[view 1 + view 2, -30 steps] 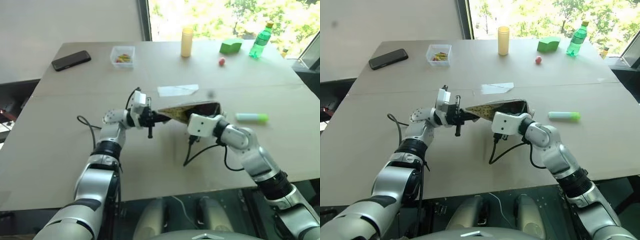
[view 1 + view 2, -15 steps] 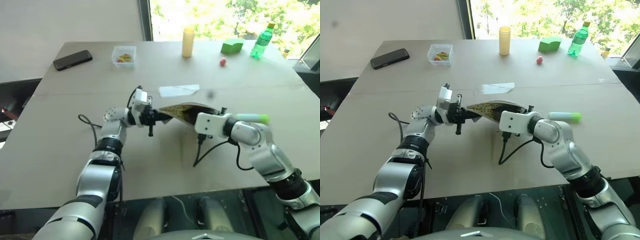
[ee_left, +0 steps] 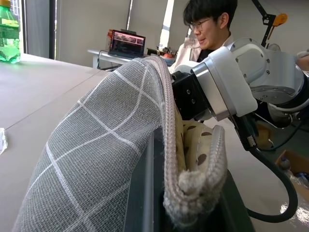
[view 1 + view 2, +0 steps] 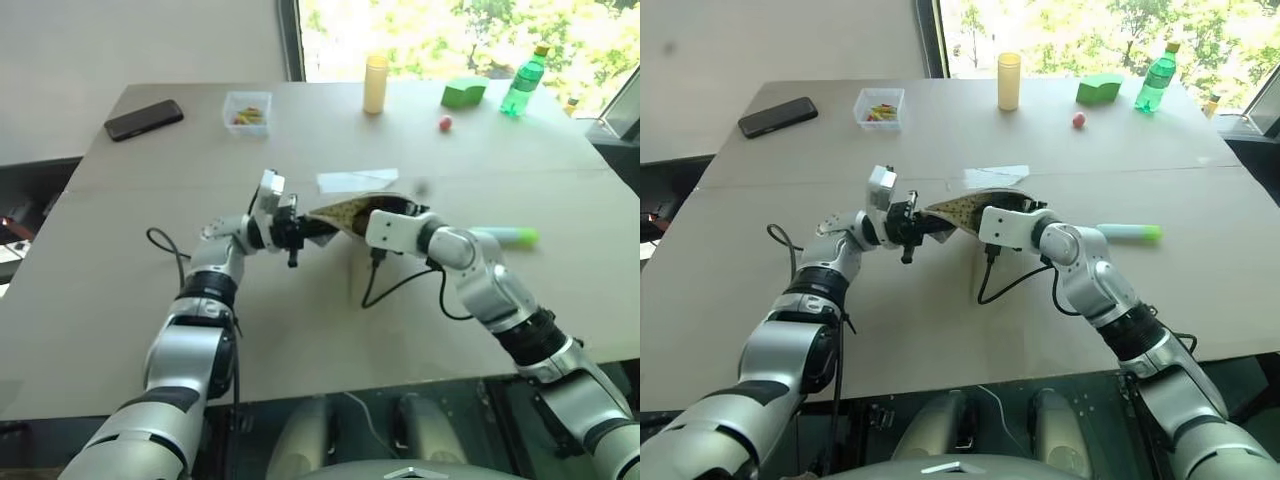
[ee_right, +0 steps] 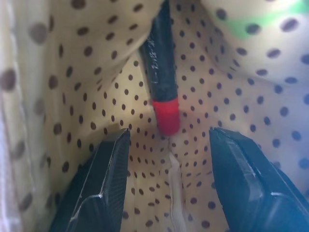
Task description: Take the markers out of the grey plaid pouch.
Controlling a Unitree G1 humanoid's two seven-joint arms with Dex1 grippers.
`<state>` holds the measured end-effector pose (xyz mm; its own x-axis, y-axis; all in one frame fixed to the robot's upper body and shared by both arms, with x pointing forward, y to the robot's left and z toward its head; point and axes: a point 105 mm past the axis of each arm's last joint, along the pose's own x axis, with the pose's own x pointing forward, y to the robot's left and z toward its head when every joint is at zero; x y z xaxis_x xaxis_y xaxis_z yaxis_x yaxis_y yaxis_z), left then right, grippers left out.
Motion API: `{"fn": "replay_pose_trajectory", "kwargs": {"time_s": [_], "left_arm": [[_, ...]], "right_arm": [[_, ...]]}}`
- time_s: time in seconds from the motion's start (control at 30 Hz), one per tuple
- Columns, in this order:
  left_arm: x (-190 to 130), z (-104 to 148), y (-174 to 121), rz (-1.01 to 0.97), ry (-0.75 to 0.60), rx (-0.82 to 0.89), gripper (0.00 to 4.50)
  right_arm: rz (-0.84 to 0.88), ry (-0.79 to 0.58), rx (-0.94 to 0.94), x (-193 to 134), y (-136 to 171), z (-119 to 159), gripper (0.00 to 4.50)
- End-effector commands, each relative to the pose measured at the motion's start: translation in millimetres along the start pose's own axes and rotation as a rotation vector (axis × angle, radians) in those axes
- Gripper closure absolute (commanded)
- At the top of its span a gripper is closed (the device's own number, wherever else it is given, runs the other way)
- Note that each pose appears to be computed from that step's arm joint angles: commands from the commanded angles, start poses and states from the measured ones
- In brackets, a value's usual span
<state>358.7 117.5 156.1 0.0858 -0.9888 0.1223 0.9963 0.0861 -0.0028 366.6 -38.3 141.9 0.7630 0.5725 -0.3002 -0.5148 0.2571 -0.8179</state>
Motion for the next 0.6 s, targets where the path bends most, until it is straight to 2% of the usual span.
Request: {"fn": "replay_pose_trajectory", "kwargs": {"time_s": [0.03, 0.17, 0.23, 0.43, 0.6], "left_arm": [[9.2, 11.2, -3.3, -0.053, -0.011, 0.054, 4.5], [12.2, 10.6, -6.8, -0.07, -0.021, 0.058, 4.5], [12.7, 10.2, -8.0, -0.073, -0.028, 0.059, 4.5], [9.7, 13.5, -7.3, -0.06, -0.053, 0.057, 4.5], [4.7, 15.1, -4.2, -0.034, -0.069, 0.047, 4.5]], "right_arm": [[-0.058, -0.106, 0.334, -1.7, -15.1, 22.0, 1.86], [-0.035, -0.165, 0.672, 1.9, -13.5, 34.4, 1.86], [0.002, -0.154, 0.723, 7.1, -2.6, 33.2, 1.86], [-0.042, -0.077, 0.3, 8.5, 13.1, 8.1, 1.86], [0.007, -0.093, 0.141, -1.1, 26.4, -2.7, 1.86]]}}
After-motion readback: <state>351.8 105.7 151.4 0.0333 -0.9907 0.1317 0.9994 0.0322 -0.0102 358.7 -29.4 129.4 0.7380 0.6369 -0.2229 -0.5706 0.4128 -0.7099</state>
